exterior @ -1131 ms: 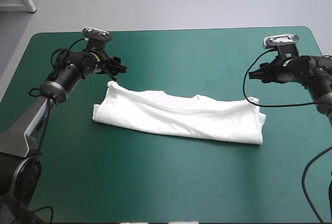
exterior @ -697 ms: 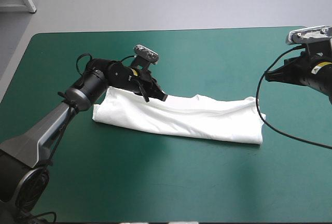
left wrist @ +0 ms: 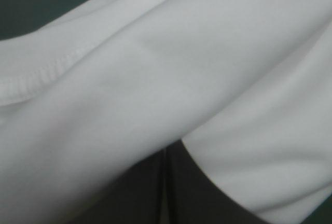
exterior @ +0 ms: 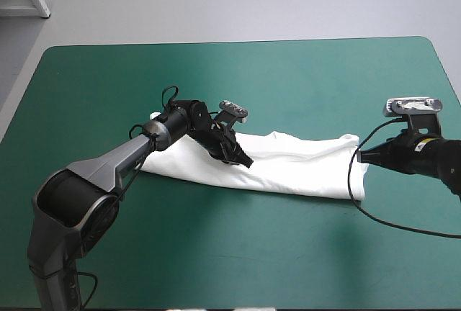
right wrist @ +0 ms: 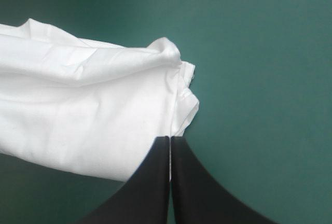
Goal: Fold the cloth
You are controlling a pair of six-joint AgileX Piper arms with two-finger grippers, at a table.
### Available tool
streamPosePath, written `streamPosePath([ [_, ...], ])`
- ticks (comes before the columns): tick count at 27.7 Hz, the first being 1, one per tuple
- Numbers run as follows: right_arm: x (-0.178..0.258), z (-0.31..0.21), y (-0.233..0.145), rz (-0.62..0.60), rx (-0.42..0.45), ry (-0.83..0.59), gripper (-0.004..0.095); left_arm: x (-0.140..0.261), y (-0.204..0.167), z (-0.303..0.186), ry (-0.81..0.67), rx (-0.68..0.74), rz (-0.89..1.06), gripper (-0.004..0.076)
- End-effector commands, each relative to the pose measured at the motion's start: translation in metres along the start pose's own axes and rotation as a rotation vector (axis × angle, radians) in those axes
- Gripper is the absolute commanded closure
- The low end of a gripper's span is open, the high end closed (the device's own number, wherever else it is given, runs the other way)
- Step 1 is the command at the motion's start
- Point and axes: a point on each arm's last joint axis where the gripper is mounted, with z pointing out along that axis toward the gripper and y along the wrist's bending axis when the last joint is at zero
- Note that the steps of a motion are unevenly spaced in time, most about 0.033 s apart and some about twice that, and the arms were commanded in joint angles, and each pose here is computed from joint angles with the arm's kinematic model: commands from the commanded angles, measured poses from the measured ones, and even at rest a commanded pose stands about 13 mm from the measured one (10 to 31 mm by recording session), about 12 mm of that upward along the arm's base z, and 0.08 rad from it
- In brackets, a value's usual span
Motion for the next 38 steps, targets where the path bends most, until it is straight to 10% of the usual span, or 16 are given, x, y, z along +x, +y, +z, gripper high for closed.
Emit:
streamPosePath([
  [1,0.0,0.006,-0.002,0.029,0.001,-0.038,0.076,-0.008,-0.005,-0.009,-0.048,0.011,0.001,0.0703],
  [8,0.006,0.048,-0.006,0.031,-0.015,0.036,0.0155,-0.004,-0.004,-0.002,-0.011,0.024,-0.005,0.0703],
  [26,0.019,0.15,-0.012,0.027,-0.095,0.263,0.0388,-0.004,-0.005,-0.002,-0.009,0.025,-0.005,0.0705],
  [38,0.031,0.161,-0.008,-0.029,-0.179,0.386,0.0921,-0.005,-0.003,-0.002,-0.018,0.018,-0.005,0.0704],
])
